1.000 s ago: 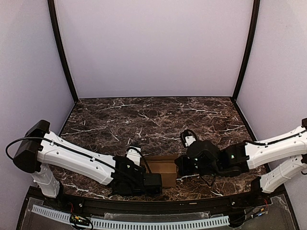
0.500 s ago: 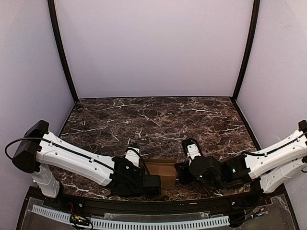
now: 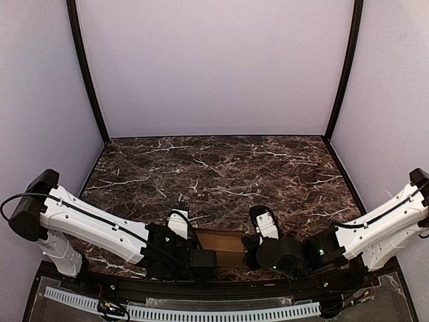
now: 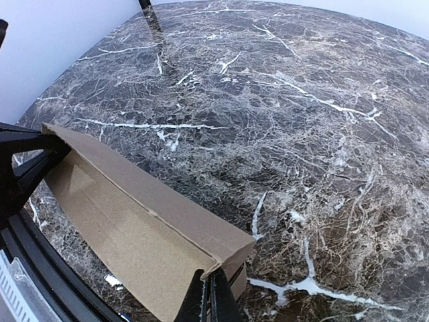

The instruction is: Fold the paper box

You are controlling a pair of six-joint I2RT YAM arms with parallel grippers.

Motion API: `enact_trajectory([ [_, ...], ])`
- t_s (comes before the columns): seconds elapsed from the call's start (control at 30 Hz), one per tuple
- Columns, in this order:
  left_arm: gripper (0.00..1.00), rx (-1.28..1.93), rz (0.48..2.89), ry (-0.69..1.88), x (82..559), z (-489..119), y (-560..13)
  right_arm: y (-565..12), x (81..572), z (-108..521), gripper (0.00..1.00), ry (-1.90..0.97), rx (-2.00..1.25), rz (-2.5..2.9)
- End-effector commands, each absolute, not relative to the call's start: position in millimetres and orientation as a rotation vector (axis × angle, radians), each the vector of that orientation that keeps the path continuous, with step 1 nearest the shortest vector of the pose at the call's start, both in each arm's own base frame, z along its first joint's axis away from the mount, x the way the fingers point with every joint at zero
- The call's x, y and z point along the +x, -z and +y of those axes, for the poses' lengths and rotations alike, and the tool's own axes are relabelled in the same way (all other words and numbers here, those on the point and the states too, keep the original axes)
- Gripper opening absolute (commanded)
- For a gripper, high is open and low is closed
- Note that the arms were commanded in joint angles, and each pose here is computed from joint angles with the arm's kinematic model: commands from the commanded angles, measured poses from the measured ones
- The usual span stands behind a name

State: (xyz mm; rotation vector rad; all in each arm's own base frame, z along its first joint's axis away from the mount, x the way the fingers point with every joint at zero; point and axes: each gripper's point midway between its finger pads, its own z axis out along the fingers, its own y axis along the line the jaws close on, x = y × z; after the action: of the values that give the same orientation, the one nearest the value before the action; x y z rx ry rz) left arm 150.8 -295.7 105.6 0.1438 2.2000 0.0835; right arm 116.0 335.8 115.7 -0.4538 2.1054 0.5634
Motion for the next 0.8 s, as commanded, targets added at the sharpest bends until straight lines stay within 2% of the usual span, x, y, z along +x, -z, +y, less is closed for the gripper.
enact_trajectory([
  [0.0,0.01,0.114,2.325,0.060,127.3,-311.9,-86.7,-74.5,80.3,337.1,0.00,-0.494,-0.651,2.237],
  [0.23,0.03,0.106,2.321,0.096,126.6,-311.7,-92.9,-67.9,74.9,329.7,0.00,-0.382,-0.706,2.263],
  [0.4,0.24,0.109,2.319,0.147,123.5,-311.5,-102.2,-60.9,76.9,318.8,0.00,-0.306,-0.713,2.284],
  [0.53,0.34,0.120,2.331,0.171,119.2,-306.3,-104.1,-58.4,79.1,314.2,0.00,-0.278,-0.703,2.285],
  [0.77,0.42,0.220,2.378,0.214,105.1,-302.8,-109.0,-53.3,80.5,316.6,0.00,-0.216,-0.725,2.284],
])
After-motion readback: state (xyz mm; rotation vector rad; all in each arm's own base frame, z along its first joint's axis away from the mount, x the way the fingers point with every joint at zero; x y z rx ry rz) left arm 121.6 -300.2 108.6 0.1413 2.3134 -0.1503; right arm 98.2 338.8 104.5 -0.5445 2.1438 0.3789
